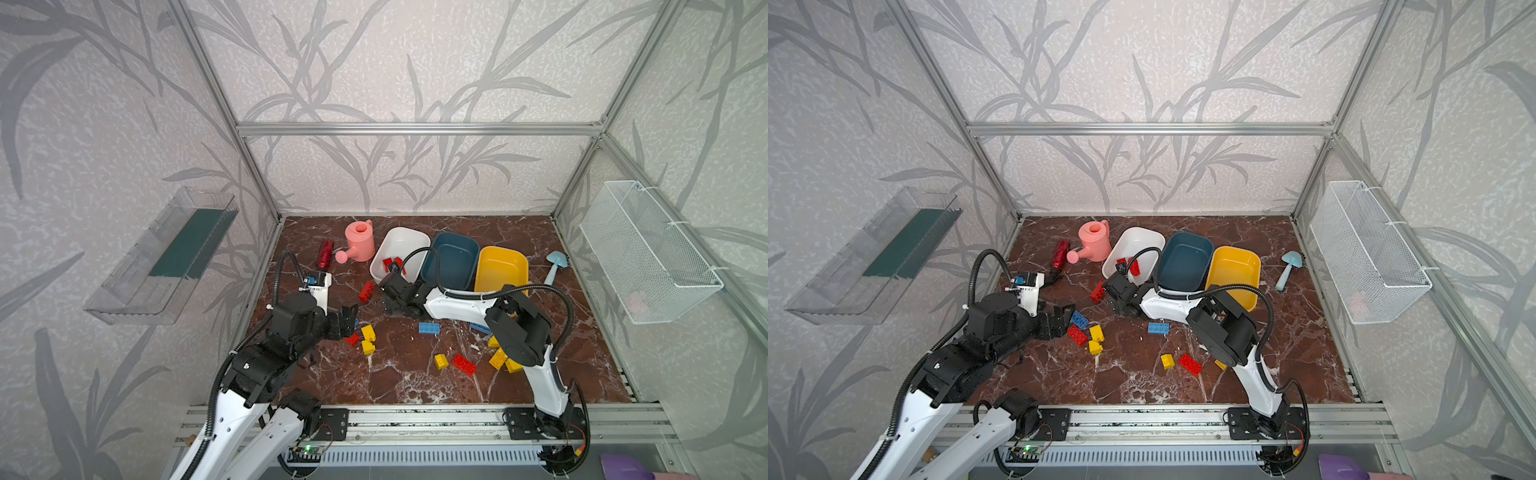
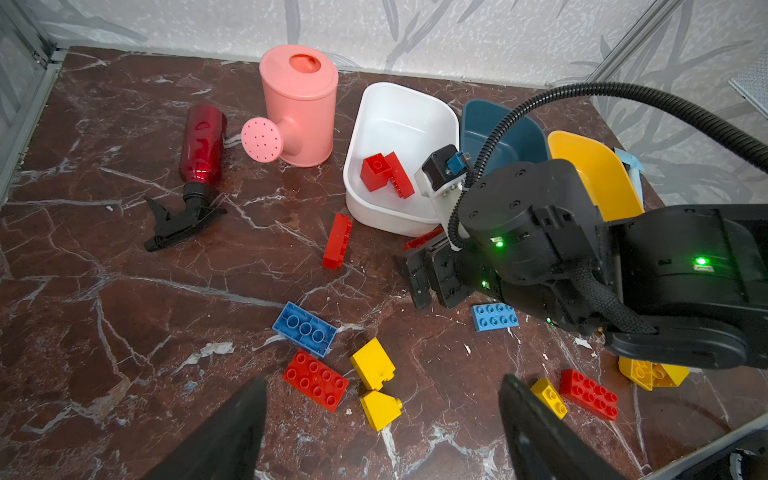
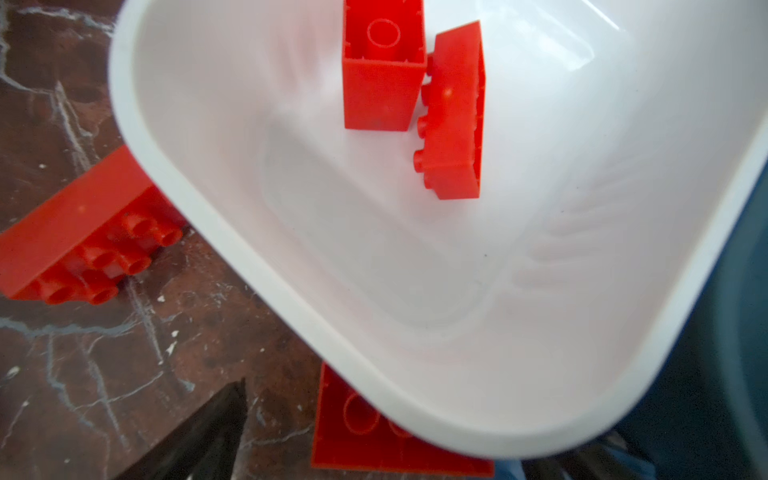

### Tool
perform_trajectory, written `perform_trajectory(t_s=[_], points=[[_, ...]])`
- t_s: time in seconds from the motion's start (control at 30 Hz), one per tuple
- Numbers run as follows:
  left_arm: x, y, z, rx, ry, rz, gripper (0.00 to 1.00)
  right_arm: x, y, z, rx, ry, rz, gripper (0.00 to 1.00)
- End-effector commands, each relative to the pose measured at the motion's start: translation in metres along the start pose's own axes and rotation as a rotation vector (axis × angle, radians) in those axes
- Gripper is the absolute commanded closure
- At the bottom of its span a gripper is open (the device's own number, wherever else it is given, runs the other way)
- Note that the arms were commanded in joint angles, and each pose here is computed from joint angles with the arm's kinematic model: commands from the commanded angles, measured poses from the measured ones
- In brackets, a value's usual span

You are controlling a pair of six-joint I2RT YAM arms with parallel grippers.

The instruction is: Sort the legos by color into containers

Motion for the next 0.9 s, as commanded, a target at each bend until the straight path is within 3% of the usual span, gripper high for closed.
perform_trajectory(t_s=[0.0,0.33,0.67,0.87], points=[[-0.001,-0.005,0.003,0.016,-0.004,0.012,0.13,-0.011,-0.003,0.006,0.01,-0.046,0.009,0.01],[-0.001,-0.006,0.004,0.024,-0.005,0.013,0.13,-0.005,-0.01,0.017,0.05,-0.007,0.015,0.02],[-0.001,-0.005,0.004,0.022,-0.005,0.013,0.13,0.0,-0.013,0.023,0.068,0.003,-0.005,0.28],[-0.001,-0.005,0.004,0.021,-0.004,0.014,0.13,0.007,-0.008,0.01,0.051,0.017,-0.029,0.33]])
Point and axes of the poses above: each gripper's point midway between its finger pads, its own z axis out along the fingers, its own x axis along the line the jaws close on, y = z × x, the point moved 1 cm from there along -z, back along the fingers, and after that the axes turned 6 degrees about z, right-handed, at the moved point
